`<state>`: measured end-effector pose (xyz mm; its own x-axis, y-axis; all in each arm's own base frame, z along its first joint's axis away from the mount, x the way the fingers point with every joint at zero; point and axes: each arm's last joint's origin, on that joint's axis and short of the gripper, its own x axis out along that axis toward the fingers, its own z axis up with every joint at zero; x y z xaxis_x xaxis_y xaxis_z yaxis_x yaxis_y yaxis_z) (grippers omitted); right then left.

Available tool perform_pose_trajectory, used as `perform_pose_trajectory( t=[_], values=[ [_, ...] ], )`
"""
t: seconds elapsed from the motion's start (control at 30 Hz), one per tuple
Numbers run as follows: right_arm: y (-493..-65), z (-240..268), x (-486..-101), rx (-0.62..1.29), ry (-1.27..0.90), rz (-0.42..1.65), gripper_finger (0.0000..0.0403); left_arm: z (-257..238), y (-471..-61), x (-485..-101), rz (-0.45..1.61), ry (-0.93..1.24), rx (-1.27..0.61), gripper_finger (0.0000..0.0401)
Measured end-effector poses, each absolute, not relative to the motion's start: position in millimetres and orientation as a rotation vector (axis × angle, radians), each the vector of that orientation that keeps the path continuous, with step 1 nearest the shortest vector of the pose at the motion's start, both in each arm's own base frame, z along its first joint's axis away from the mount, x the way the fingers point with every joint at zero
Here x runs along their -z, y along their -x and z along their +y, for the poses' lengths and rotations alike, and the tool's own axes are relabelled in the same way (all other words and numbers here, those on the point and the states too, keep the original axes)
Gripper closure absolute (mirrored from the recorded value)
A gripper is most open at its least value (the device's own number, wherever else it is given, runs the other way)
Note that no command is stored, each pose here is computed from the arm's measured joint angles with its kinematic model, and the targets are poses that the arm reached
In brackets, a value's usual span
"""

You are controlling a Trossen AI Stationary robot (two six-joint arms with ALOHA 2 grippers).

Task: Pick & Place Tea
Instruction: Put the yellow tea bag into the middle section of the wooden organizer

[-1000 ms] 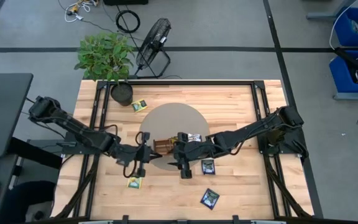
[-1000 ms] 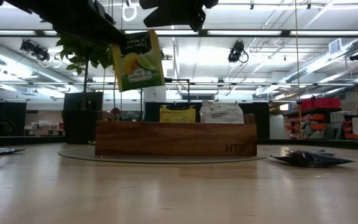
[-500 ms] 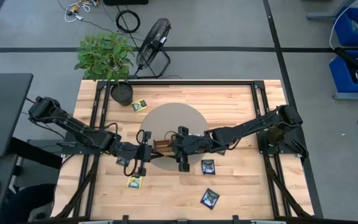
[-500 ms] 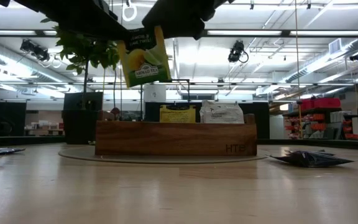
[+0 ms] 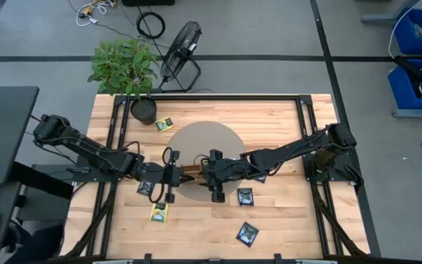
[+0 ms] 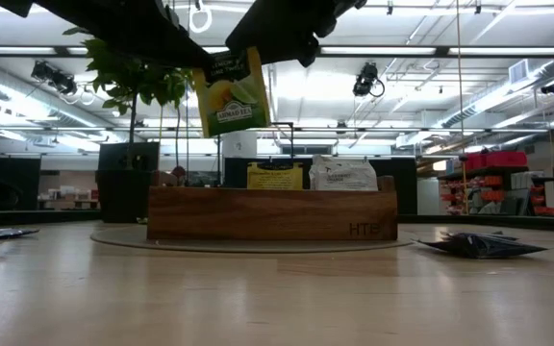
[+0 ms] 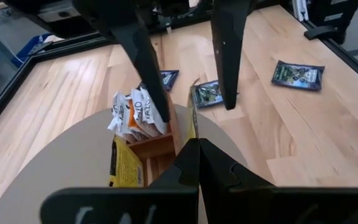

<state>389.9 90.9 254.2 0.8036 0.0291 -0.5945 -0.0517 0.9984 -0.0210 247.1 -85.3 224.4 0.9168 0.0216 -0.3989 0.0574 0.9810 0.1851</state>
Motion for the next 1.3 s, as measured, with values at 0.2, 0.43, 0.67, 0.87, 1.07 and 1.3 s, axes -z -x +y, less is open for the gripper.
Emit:
perform_pose_trajectory(
  t=[0.2, 0.43, 0.67, 0.87, 1.07, 1.3],
  values=[
    [-389.7, 88.8, -253.3, -0.038, 0.041, 0.646, 0.0298, -86.0, -247.0, -224.2, 0.413, -0.193, 0.037, 0.0399],
    [-389.9, 89.0, -253.7, -0.051, 0.089, 0.641, 0.0393, -86.0, -247.1, -224.5, 0.41, -0.192, 0.037, 0.0399],
    [-389.1, 89.5, -252.9, -0.046, 0.118, 0.649, 0.04, -86.8, -248.7, -227.9, 0.37, -0.176, 0.043, 0.0368],
    [-385.5, 96.4, -250.6, -0.017, 0.181, 0.672, 0.0401, -87.3, -243.1, -230.0, 0.32, -0.155, 0.097, 0.0319],
    [-383.4, 101.1, -247.7, -0.024, 0.192, 0.672, 0.0402, -87.4, -220.4, -229.6, 0.163, -0.121, 0.156, 0.0301],
    [-364.5, 98.4, -241.2, -0.006, 0.198, 0.582, 0.0402, -81.7, -182.7, -218.9, 0.053, -0.06, 0.193, 0.0301]
  ],
)
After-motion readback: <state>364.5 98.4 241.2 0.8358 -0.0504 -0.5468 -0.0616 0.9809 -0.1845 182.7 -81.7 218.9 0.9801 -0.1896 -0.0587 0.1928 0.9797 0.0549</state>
